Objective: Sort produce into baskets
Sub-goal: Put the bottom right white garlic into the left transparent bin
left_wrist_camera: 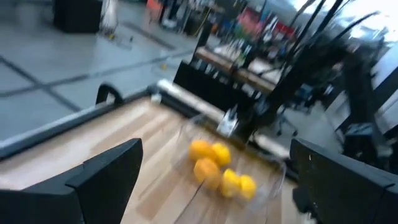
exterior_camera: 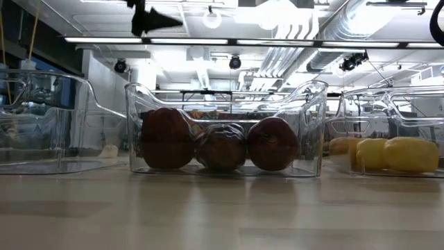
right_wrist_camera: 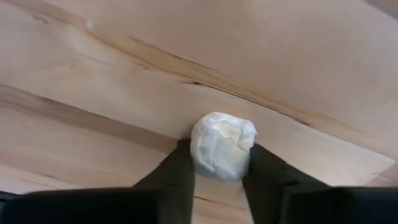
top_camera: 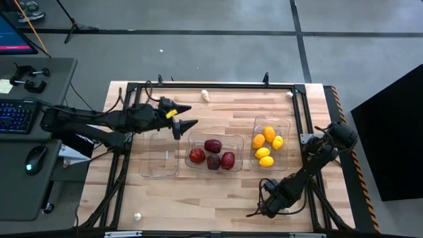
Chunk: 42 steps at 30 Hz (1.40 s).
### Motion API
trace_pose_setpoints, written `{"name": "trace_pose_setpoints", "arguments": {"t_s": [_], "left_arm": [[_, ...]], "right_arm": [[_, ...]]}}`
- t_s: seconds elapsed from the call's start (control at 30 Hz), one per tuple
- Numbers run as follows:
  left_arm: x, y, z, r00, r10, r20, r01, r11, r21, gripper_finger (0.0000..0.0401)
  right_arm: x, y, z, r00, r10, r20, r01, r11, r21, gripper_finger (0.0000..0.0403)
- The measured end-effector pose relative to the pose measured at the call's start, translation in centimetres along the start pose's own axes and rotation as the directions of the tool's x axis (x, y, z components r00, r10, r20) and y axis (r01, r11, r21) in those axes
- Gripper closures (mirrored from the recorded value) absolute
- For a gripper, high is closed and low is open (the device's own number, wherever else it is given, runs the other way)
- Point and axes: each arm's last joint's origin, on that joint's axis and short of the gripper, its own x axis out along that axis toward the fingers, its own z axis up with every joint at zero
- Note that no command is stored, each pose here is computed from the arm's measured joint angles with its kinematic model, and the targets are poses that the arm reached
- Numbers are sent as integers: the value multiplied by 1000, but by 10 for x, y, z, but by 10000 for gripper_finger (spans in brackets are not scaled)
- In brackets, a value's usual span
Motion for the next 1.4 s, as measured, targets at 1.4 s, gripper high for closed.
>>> {"name": "trace_pose_setpoints", "arguments": {"t_s": [1.4], "left_arm": [[-79,0,66,883,-180,434,254,960,-119,6]], "right_arm": [[-147,183,249,-16,943,332,-241,319,-916,316]]}}
